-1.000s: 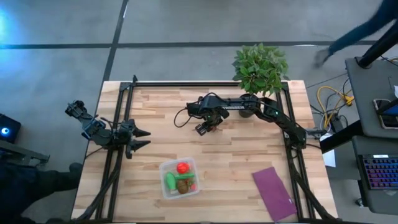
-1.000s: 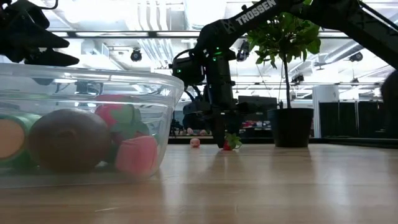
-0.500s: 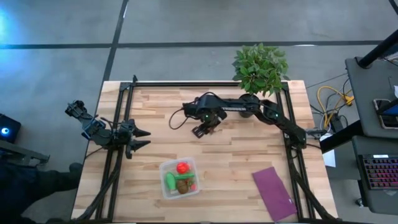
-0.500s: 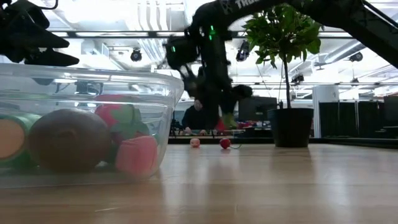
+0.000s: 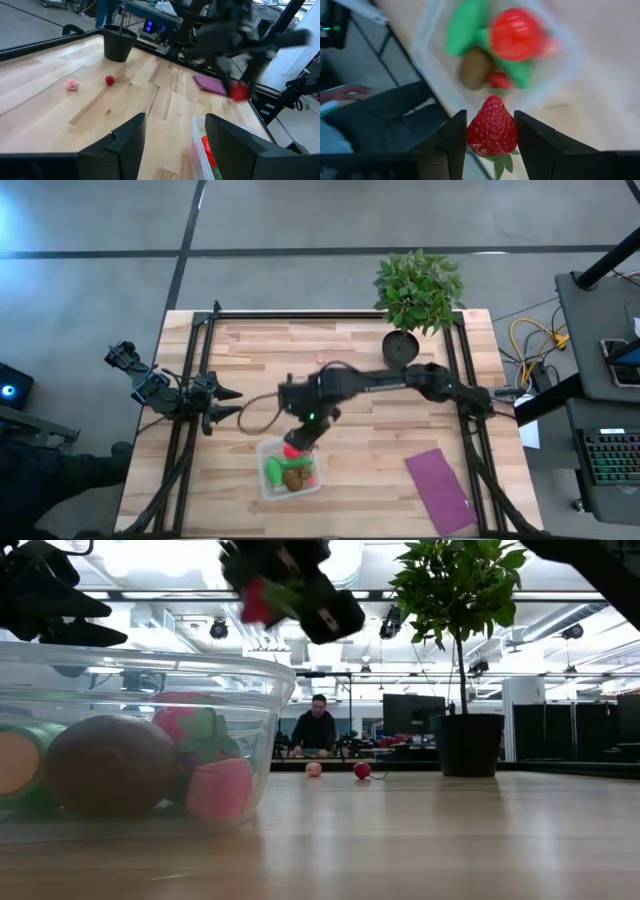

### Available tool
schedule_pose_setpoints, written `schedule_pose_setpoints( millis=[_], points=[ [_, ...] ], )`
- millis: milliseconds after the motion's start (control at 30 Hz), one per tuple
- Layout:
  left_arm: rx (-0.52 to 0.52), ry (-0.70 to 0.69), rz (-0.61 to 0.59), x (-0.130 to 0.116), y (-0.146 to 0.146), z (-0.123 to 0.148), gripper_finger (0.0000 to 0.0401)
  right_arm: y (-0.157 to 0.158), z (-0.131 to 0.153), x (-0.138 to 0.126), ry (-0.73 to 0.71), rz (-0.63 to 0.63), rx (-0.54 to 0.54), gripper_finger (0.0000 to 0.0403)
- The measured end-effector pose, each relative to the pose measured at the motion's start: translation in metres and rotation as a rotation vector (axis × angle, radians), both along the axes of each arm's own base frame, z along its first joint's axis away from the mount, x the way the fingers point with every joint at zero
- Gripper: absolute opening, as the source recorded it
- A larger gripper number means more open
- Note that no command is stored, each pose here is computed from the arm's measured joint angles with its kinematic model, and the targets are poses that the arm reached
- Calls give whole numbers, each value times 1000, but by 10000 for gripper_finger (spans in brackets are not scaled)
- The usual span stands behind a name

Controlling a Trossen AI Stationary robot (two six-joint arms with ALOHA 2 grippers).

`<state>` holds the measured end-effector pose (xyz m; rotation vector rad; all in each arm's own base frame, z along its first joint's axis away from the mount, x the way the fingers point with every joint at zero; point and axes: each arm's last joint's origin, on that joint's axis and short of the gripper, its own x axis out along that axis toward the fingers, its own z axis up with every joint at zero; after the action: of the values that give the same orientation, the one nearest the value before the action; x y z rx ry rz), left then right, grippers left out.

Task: Pick and placing Produce into tupperware
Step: Put the strawberry into the transparent bin, then put the cherry into the transparent bin

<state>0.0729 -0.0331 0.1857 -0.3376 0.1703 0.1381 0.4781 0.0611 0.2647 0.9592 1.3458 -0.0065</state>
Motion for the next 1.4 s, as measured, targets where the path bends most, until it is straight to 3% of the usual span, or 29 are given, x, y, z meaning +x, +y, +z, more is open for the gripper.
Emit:
schedule_pose_setpoints(
  millis=[400,667,867,1000,1200,1267,1400],
  points=[
    [0,0,0,0,0,0,192,46,-49,17,-87,-100,115,146],
    [0,0,0,0,0,0,192,47,-61,15,-140,-72,-25,189],
    [0,0,0,0,0,0,192,35,-55,19,-169,-94,-65,219],
    [0,0,0,0,0,0,192,15,-28,16,-174,-127,-201,220],
    [0,0,0,0,0,0,192,-39,9,-7,-10,-138,-576,220],
    [0,0,0,0,0,0,192,-65,11,-17,98,-147,-621,221],
    [0,0,1,0,0,0,192,-119,-2,-32,263,-158,-603,221]
  ],
)
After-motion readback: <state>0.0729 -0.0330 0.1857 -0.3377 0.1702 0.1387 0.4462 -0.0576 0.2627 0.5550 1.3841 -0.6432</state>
